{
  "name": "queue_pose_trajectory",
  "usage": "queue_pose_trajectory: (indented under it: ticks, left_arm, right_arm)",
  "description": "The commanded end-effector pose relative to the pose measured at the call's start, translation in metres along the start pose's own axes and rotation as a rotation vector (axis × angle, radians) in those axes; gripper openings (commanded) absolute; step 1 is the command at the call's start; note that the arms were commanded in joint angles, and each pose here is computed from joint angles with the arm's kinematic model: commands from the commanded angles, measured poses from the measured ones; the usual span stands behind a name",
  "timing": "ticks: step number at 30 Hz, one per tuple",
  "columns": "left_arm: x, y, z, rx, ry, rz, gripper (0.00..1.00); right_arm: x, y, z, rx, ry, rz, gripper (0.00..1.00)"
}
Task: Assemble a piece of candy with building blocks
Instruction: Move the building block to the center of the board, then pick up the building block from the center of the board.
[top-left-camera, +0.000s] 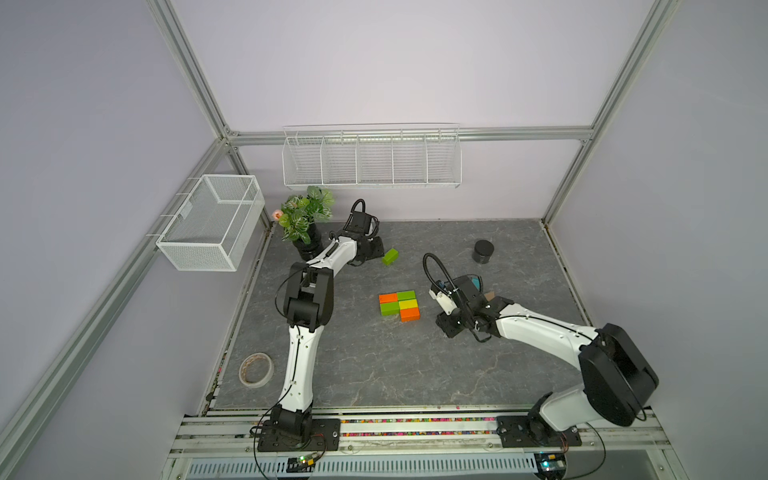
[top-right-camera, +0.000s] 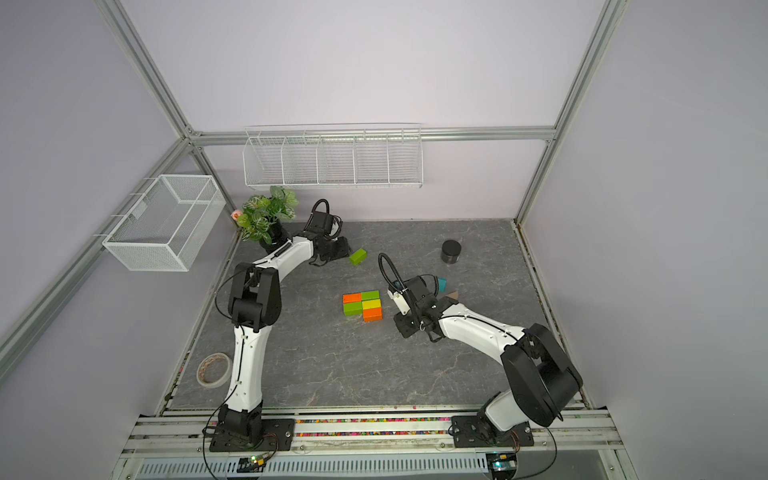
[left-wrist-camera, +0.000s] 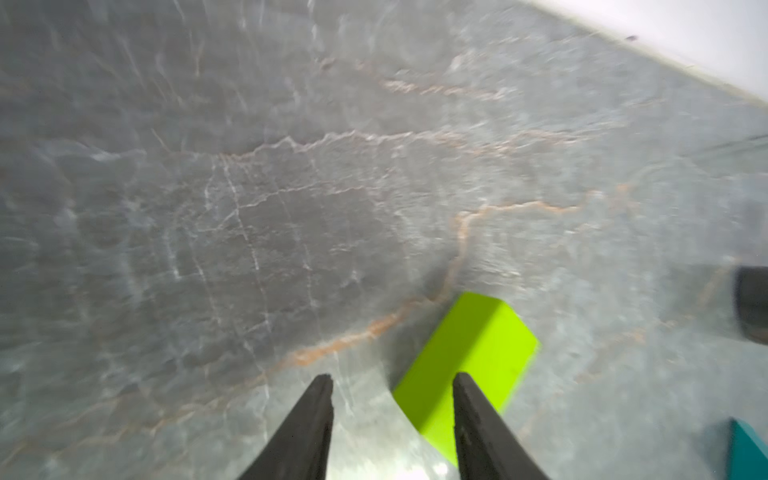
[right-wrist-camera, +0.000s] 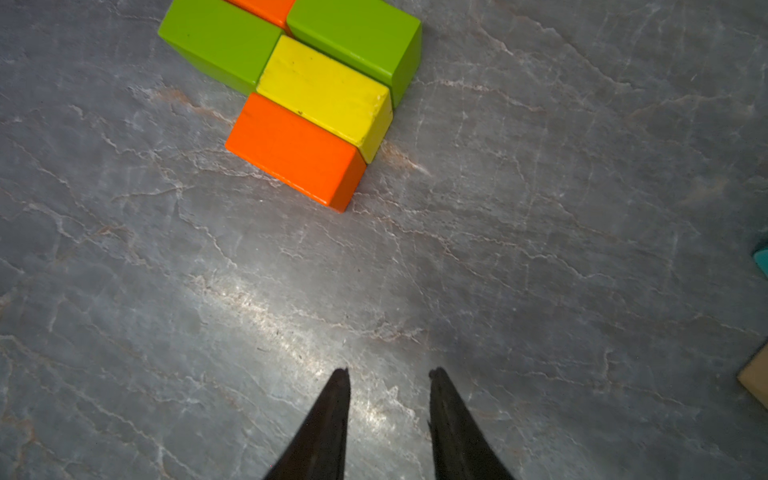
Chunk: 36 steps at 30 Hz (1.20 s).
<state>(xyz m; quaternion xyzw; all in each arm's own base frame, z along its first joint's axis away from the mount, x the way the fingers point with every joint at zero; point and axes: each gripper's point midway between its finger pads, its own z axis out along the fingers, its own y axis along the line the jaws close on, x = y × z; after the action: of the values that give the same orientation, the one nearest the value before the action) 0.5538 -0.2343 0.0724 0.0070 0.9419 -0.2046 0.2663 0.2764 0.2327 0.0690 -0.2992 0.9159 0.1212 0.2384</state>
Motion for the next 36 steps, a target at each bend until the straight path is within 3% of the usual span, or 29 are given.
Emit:
queue_pose_trajectory:
  ticks: [1, 6, 11, 16, 22, 36]
  left_arm:
    - [-0.022, -0.027, -0.024, 0.078, -0.065, 0.077, 0.5]
    - [-0.022, -0.044, -0.019, 0.119, -0.02, 0.161, 0.52]
    - [-0.005, -0.048, -0.011, 0.045, 0.092, 0.343, 0.52]
    - [-0.004, -0.041, -0.015, -0.021, 0.121, 0.423, 0.52]
    - [-0.009, -0.024, -0.014, -0.114, 0.101, 0.456, 0.51]
    - [0.017, -0.024, 0.015, -0.056, 0.19, 0.48, 0.51]
  right_arm:
    - [0.001, 0.003, 0.002, -0.009, 0.002, 0.009, 0.36]
    - [0.002, 0.004, 0.003, -0.012, 0.011, 0.009, 0.36]
    - [0.002, 0.004, 0.001, -0.011, 0.011, 0.01, 0.36]
    - [0.003, 0.005, 0.003, -0.014, 0.015, 0.009, 0.37]
    - [0.004, 0.006, 0.004, -0.023, 0.02, 0.009, 0.36]
    - [0.01, 0.007, 0.01, -0.029, 0.047, 0.013, 0.36]
